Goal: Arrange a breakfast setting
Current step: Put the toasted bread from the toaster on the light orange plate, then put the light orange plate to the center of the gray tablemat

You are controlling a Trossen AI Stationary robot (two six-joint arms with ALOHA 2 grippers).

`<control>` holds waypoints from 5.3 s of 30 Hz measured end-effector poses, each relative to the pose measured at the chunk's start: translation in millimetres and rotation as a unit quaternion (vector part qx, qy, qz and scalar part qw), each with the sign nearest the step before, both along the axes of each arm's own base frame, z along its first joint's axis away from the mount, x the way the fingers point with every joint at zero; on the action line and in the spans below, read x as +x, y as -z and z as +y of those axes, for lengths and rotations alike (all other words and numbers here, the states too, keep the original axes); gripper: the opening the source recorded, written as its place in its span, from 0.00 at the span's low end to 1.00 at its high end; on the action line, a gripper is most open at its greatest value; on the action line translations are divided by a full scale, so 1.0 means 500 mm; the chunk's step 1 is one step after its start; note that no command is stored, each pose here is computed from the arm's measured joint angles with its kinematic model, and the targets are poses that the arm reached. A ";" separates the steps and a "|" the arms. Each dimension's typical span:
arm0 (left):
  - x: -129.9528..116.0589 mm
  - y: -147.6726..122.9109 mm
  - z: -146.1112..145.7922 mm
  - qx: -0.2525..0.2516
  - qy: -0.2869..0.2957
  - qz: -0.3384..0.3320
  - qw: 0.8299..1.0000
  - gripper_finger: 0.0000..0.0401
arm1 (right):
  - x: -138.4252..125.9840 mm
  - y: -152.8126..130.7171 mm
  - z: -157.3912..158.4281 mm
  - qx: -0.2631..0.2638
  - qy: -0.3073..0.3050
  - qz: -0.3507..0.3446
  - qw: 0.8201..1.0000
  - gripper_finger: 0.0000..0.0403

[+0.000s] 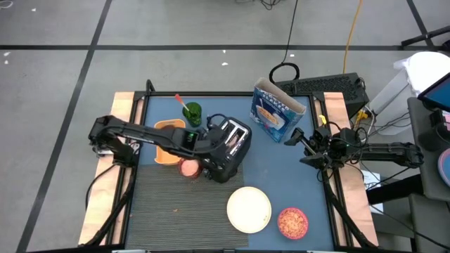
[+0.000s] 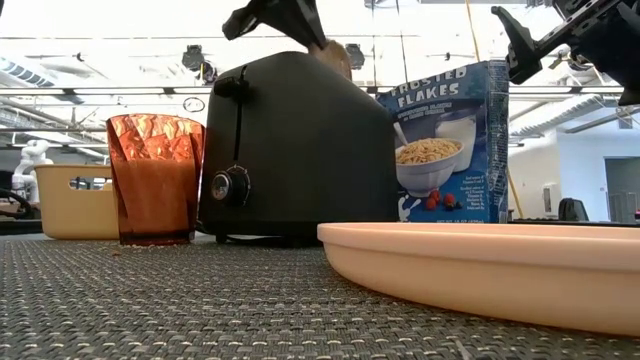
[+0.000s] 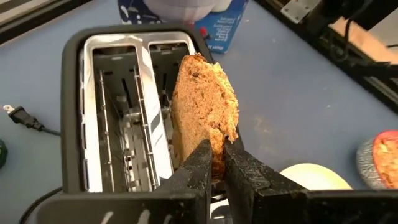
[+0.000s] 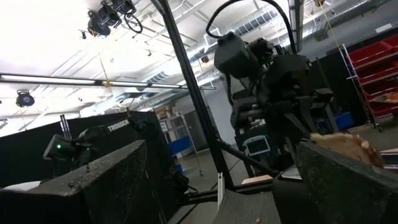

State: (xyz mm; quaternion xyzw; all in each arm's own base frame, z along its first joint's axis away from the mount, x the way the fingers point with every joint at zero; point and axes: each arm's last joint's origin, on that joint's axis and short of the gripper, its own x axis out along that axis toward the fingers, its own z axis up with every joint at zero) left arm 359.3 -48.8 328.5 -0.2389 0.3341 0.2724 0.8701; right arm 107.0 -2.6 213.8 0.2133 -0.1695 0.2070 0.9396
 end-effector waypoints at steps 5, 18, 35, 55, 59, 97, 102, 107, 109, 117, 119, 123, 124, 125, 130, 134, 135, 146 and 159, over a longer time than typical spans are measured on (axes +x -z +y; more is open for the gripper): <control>-0.011 -0.027 0.002 0.002 0.008 -0.030 1.000 0.08 | 0.000 0.000 0.000 0.000 0.000 0.000 1.000 0.99; 0.000 -0.086 -0.020 -0.056 0.099 -0.152 0.982 0.08 | 0.000 0.000 0.000 0.000 0.000 0.000 1.000 0.99; -0.003 -0.056 -0.164 -0.082 0.199 -0.146 0.966 0.08 | 0.000 0.000 0.000 0.000 0.000 0.000 1.000 0.99; 0.072 0.148 -0.273 -0.043 0.253 -0.022 0.966 0.08 | 0.001 0.001 0.000 0.001 0.000 0.004 1.000 0.99; 0.083 0.172 -0.270 -0.040 0.249 -0.008 0.968 0.08 | 0.001 0.002 0.000 0.001 0.000 0.005 1.000 0.99; 0.085 0.201 -0.253 0.018 0.297 0.003 0.955 0.08 | 0.001 0.002 0.000 0.002 -0.001 0.005 1.000 0.99; 0.085 0.201 -0.252 0.017 0.295 0.004 0.955 0.14 | 0.001 0.001 0.000 0.002 -0.001 0.005 1.000 0.99; 0.085 0.201 -0.252 0.014 0.292 0.001 0.956 0.23 | 0.001 0.002 0.000 0.002 -0.001 0.005 1.000 0.99; 0.085 0.201 -0.252 0.011 0.289 0.000 0.957 0.27 | 0.001 0.002 0.000 0.002 -0.001 0.005 1.000 0.99; 0.090 0.197 -0.250 0.004 0.282 -0.014 0.959 0.37 | 0.001 0.002 0.000 0.002 -0.001 0.005 1.000 0.99; 0.091 0.198 -0.244 -0.002 0.273 -0.011 0.962 0.38 | 0.001 0.002 0.000 0.002 -0.001 0.005 1.000 0.99; 0.093 0.199 -0.240 -0.049 0.243 -0.014 0.969 0.38 | 0.001 0.001 0.000 0.002 -0.001 0.005 1.000 0.99; 0.093 0.199 -0.239 -0.071 0.243 -0.012 0.967 0.38 | 0.001 0.001 0.000 0.002 -0.001 0.005 1.000 0.99; 0.093 0.200 -0.240 -0.093 0.245 -0.010 0.965 0.38 | 0.001 0.002 0.000 0.002 -0.001 0.005 1.000 0.99; 0.090 0.200 -0.247 -0.185 0.241 0.000 0.953 0.38 | 0.001 0.002 0.000 0.002 -0.001 0.005 1.000 0.99; 0.088 0.199 -0.252 -0.231 0.246 0.010 0.941 0.38 | 0.001 0.002 0.000 0.002 -0.001 0.005 1.000 0.99; 0.087 0.199 -0.254 -0.245 0.246 0.014 0.938 0.38 | 0.001 0.002 0.000 0.002 -0.001 0.005 1.000 0.99; 0.073 0.200 -0.277 -0.392 0.172 0.063 0.901 0.38 | 0.001 0.002 0.000 0.002 -0.001 0.005 1.000 0.99; 0.053 0.219 -0.271 -0.401 -0.006 0.098 0.911 0.38 | 0.001 0.003 0.000 0.003 -0.001 0.008 1.000 0.99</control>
